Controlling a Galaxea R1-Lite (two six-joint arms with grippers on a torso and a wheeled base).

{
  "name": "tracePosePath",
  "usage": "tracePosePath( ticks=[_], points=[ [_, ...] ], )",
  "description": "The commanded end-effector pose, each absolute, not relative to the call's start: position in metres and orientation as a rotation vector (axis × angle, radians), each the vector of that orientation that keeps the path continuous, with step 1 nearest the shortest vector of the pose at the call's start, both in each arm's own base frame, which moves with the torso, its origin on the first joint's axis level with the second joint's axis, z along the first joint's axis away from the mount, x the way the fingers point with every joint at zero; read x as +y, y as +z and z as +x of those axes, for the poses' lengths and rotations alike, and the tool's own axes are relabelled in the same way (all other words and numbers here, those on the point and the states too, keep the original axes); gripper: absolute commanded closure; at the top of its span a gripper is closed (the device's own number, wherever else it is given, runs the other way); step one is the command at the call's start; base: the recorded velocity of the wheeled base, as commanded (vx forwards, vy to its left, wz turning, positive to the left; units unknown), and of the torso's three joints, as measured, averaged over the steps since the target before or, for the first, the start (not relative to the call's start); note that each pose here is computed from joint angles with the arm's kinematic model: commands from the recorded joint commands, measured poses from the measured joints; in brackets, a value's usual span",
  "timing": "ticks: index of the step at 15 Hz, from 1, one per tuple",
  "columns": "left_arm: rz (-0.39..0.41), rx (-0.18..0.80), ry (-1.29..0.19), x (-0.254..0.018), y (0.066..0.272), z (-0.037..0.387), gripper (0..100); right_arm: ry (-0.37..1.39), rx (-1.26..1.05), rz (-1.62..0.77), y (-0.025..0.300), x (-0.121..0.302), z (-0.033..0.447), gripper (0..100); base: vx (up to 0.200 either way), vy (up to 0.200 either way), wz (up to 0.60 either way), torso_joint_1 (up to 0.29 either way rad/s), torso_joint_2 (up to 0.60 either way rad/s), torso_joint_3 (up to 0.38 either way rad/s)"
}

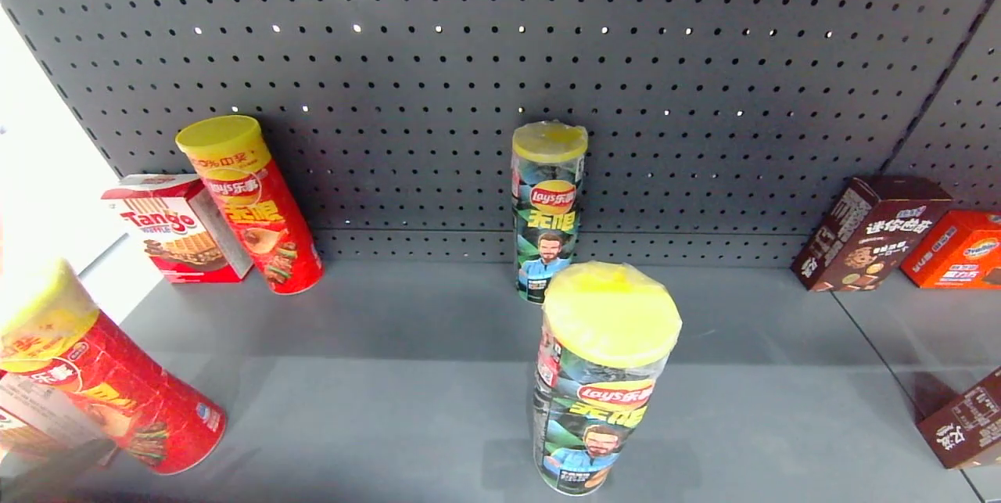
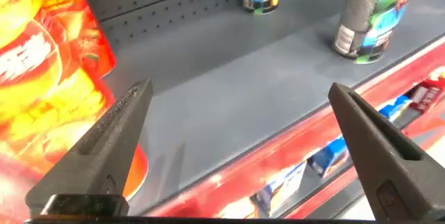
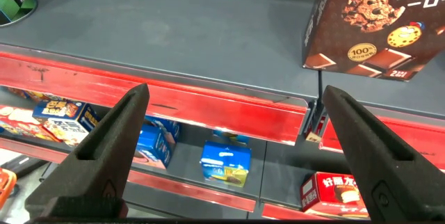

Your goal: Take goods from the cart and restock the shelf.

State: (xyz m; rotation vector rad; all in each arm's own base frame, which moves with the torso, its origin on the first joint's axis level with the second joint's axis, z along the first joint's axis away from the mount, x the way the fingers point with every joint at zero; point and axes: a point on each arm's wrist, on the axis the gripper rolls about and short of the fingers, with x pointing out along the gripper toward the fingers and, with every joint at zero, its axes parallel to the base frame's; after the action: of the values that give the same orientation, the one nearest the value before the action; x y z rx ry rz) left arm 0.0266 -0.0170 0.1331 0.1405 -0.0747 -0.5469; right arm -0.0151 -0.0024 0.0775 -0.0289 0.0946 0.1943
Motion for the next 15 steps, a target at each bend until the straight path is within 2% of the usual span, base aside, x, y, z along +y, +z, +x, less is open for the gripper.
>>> tracePosePath(
  ticks=[1, 3, 7, 10, 15],
  points=[
    [0.145, -0.138, -0.527, -0.006, 0.117, 0.0, 0, 0.196, 0.096, -0.03, 0.078, -0.002, -0.015, 0, 0.0, 0.0, 0.0, 0.0, 0.0, 0.0],
    [0.154, -0.146, -0.384, -0.008, 0.105, -0.013, 0, 0.194, 0.096, -0.03, 0.078, -0.002, -0.015, 0, 0.0, 0.0, 0.0, 0.0, 0.0, 0.0],
    [0.146, -0.063, -0.366, -0.008, 0.083, -0.022, 0, 0.194, 0.096, -0.03, 0.078, -0.002, -0.015, 0, 0.0, 0.0, 0.0, 0.0, 0.0, 0.0],
    [0.151, -0.076, -0.262, -0.006, 0.082, -0.023, 0, 0.194, 0.096, -0.03, 0.078, -0.002, -0.015, 0, 0.0, 0.0, 0.0, 0.0, 0.0, 0.0],
    [0.13, -0.076, -0.247, -0.006, 0.082, -0.023, 0, 0.194, 0.096, -0.03, 0.078, -0.002, -0.015, 0, 0.0, 0.0, 0.0, 0.0, 0.0, 0.0]
  ],
)
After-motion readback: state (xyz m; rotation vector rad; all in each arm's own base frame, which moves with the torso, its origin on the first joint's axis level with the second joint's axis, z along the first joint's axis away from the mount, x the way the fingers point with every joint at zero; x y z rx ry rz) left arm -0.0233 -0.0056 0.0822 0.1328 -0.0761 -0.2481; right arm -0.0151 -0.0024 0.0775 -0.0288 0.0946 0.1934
